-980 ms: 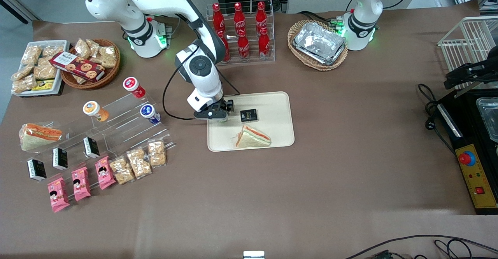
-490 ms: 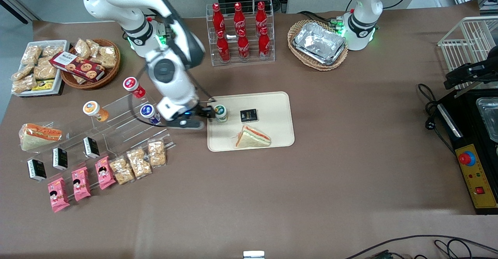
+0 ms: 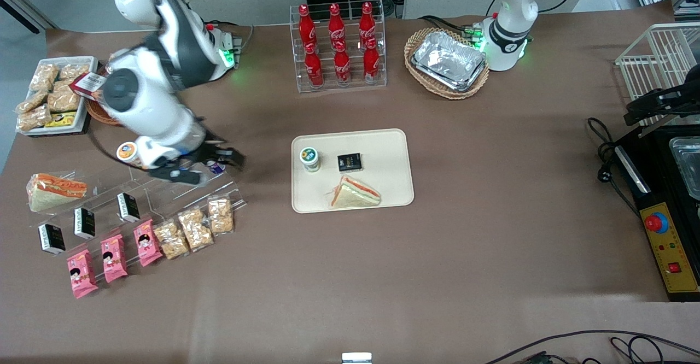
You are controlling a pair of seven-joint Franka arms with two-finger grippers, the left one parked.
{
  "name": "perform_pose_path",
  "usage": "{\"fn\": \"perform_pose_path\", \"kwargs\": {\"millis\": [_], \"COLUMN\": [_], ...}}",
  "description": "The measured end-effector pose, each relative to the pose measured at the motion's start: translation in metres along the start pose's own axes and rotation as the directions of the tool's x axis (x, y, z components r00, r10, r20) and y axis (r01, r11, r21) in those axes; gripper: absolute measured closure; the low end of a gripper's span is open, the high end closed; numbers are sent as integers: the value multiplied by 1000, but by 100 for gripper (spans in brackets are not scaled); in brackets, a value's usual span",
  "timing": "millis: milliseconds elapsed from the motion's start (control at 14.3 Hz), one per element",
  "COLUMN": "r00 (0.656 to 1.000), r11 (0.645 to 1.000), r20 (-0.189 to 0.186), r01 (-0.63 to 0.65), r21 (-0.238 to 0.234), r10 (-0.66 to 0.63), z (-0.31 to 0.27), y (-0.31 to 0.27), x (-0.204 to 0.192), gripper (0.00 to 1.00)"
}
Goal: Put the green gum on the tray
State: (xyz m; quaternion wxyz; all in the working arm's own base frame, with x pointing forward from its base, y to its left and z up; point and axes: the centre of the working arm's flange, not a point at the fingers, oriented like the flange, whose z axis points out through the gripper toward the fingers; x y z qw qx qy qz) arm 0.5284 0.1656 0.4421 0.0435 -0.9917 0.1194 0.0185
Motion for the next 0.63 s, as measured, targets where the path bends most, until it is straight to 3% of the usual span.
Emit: {"fn": "perform_pose_path", "kwargs": {"millis": [420, 630], "r00": [998, 997], "r11": [999, 997], "r20": [13, -7], "r01": [54, 79], "r21": [-1, -8], "r10": [-54, -79], "z": [-101, -150], "y": [112, 138], "x": [47, 56], "gripper": [0, 0]}}
